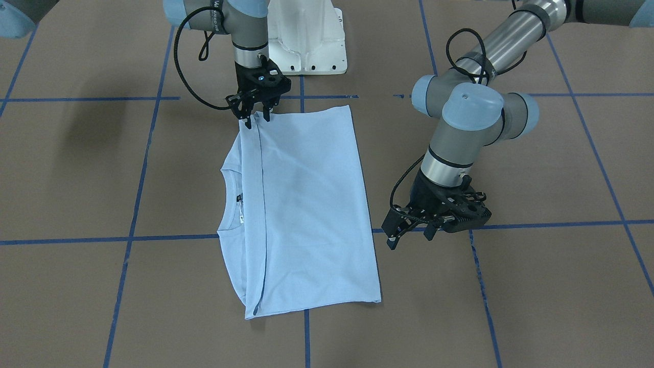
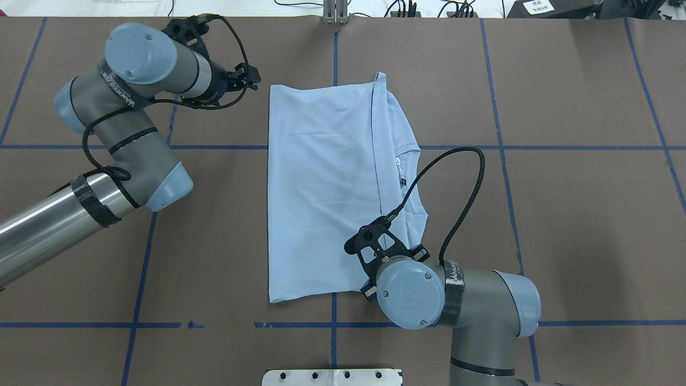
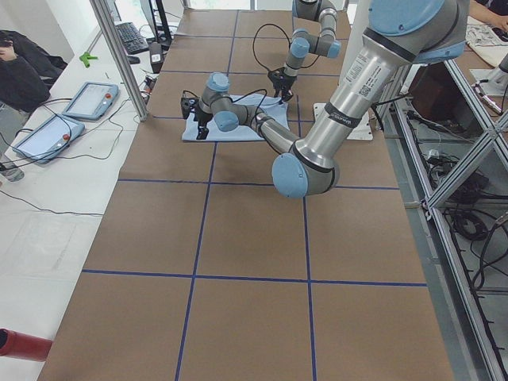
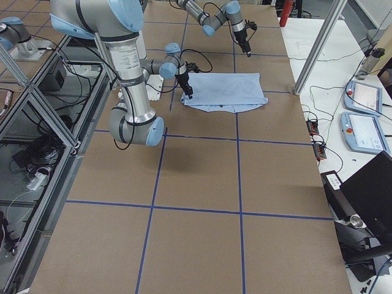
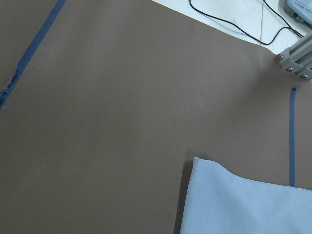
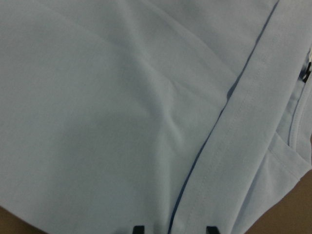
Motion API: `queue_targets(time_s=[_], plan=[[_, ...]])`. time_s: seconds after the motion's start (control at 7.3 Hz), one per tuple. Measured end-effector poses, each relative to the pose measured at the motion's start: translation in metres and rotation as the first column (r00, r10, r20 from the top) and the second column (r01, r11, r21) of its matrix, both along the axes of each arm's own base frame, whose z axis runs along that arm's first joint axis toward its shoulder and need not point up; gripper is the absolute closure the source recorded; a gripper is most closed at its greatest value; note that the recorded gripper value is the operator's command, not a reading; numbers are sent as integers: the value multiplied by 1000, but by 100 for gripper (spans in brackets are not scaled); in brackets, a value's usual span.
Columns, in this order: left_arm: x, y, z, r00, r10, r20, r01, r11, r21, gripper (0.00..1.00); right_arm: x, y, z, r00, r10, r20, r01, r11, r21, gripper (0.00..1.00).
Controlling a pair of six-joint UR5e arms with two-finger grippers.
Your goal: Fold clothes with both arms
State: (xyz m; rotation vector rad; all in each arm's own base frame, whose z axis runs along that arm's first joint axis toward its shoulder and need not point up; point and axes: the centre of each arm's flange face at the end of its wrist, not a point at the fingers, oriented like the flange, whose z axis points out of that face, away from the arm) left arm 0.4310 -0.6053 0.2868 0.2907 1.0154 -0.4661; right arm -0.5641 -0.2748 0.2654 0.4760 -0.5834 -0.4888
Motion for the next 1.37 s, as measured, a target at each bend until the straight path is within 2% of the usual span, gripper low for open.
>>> queue_targets(time_s=[0.14, 0.55, 1.37], plan=[[0, 0, 0, 1000, 0, -1, 0, 1000, 0, 0, 2, -2, 4, 1000, -6, -13, 6, 1000, 14, 64], [0, 0, 2, 1000, 0, 0, 0, 1000, 0, 0, 3, 0, 10, 999, -19, -27, 20, 1000, 24, 64], [-1, 1, 5, 1000, 0, 4, 0, 1000, -2, 0, 2, 1, 3, 1000, -21, -15, 22, 999, 29, 64]])
